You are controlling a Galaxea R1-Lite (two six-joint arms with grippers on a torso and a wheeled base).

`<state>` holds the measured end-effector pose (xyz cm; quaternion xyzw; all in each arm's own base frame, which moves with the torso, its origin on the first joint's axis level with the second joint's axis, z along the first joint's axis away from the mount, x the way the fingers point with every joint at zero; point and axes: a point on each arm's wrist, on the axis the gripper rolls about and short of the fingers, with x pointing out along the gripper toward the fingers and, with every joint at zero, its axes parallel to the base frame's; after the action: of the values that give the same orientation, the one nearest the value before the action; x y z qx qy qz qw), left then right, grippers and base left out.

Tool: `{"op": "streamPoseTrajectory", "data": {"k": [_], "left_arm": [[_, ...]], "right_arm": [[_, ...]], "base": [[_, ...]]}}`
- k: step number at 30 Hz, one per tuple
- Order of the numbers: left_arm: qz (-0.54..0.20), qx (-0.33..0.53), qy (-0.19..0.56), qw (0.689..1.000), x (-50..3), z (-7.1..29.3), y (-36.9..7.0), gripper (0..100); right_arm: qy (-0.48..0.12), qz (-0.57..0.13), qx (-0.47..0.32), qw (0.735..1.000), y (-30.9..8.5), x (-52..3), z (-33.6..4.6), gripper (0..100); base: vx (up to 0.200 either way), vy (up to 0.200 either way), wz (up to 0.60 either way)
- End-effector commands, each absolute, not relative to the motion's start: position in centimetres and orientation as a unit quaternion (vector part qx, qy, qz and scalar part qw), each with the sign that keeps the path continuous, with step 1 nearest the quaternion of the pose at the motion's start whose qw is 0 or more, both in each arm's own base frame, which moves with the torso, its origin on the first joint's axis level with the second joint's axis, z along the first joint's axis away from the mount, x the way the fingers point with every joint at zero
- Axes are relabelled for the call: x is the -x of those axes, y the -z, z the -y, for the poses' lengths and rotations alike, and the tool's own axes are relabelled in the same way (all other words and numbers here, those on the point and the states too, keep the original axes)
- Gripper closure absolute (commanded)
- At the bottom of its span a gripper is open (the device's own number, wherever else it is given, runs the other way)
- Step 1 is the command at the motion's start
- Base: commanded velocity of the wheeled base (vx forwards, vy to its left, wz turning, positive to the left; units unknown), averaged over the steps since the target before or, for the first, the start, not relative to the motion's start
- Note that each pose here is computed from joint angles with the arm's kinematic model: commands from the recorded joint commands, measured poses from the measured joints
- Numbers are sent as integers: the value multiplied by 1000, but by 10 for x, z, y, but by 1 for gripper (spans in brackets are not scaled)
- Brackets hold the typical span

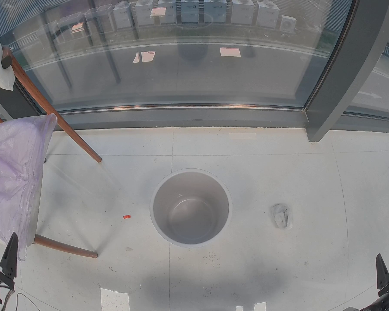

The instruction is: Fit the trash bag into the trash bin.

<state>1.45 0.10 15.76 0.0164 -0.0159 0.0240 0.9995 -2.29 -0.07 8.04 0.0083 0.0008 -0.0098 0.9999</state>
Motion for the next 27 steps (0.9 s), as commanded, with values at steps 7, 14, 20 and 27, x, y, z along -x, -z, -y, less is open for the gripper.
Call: {"op": "streamPoseTrajectory", "data": {"k": [7,14,20,27], "left_arm": [[-142,-234,-72,959,-190,-40,-216,0],[-158,-301,-43,939,-201,-42,-205,0],[-203,-296,-33,933,-211,-44,-183,0],[-231,-303,-62,922,-219,-47,-176,0]], "right_arm": [[8,-5,-10,1000,-76,22,1,0],[9,-6,-11,1000,-76,22,1,0],[9,-6,-11,1000,-76,22,1,0],[9,-6,-11,1000,-76,22,1,0]], "base": [[0,0,0],[0,0,0],[0,0,0],[0,0,0]]}}
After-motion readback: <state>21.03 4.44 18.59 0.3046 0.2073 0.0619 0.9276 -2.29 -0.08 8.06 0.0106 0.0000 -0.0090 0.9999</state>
